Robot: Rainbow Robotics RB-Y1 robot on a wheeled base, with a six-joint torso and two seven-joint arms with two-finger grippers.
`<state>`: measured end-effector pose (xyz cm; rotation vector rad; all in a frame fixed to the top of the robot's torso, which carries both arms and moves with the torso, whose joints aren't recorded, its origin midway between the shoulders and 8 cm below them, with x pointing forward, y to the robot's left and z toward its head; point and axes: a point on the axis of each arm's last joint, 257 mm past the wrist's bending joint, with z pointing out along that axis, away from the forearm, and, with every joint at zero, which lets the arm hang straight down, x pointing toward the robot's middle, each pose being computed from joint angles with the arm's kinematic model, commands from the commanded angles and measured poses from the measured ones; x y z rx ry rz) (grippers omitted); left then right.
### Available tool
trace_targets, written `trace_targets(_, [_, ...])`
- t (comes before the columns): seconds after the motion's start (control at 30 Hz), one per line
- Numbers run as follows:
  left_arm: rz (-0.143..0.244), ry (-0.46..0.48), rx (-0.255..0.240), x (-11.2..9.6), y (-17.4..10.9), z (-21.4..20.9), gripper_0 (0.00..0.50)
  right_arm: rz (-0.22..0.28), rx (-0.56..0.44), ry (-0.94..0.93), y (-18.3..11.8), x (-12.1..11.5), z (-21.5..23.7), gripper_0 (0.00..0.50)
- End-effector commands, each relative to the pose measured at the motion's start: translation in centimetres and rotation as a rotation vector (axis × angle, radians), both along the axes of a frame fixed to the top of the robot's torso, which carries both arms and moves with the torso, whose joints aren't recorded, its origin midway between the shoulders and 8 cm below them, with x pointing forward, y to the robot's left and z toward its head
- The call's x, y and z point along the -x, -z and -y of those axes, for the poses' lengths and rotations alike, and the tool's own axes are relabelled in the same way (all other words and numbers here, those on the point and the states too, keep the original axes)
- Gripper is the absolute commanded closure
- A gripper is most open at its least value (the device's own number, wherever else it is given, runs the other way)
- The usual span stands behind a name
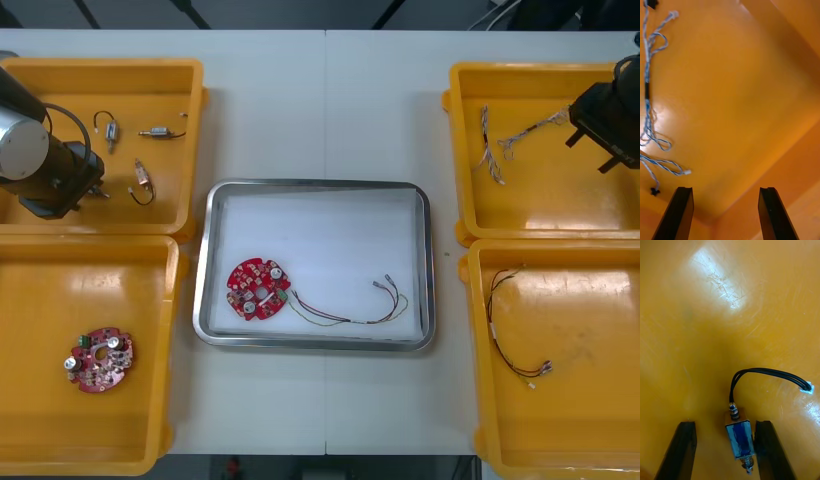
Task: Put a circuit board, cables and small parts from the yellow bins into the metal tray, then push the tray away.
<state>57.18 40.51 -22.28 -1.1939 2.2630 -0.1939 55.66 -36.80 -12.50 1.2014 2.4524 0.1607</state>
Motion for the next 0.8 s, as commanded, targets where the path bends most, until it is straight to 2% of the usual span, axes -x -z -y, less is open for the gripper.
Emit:
trace_targets(0.03, [0.024, 0.077, -0.031, -1.3, -1.5, 1.3, 0.483, 0.079, -0.005, 0.051, -2.9, -3.7, -2.2, 0.000])
trace_targets(0.1, [0.027, 0.082, -0.033, -1.4, -1.5, 1.3, 0.500, 0.093, -0.019, 0.066, -3.0, -4.6, -2.5, 0.000])
trace_targets(0.5, [0.024, 0.107, -0.054, -1.5, -1.8, 1.3, 0.500, 0.183, -0.035, 0.130, -3.2, -9.6, -3.1, 0.000])
trace_targets(0.67, [0.015, 0.097, -0.064, -1.7, -4.6, 0.9, 0.500, 0.212, -0.022, 0.093, -3.2, -10.9, -3.1, 0.000])
trace_targets(0.8, [0.004, 0.113, -0.072, -1.6, -6.8, 0.7, 0.500, 0.214, -0.010, 0.069, -2.6, -11.3, -2.8, 0.000])
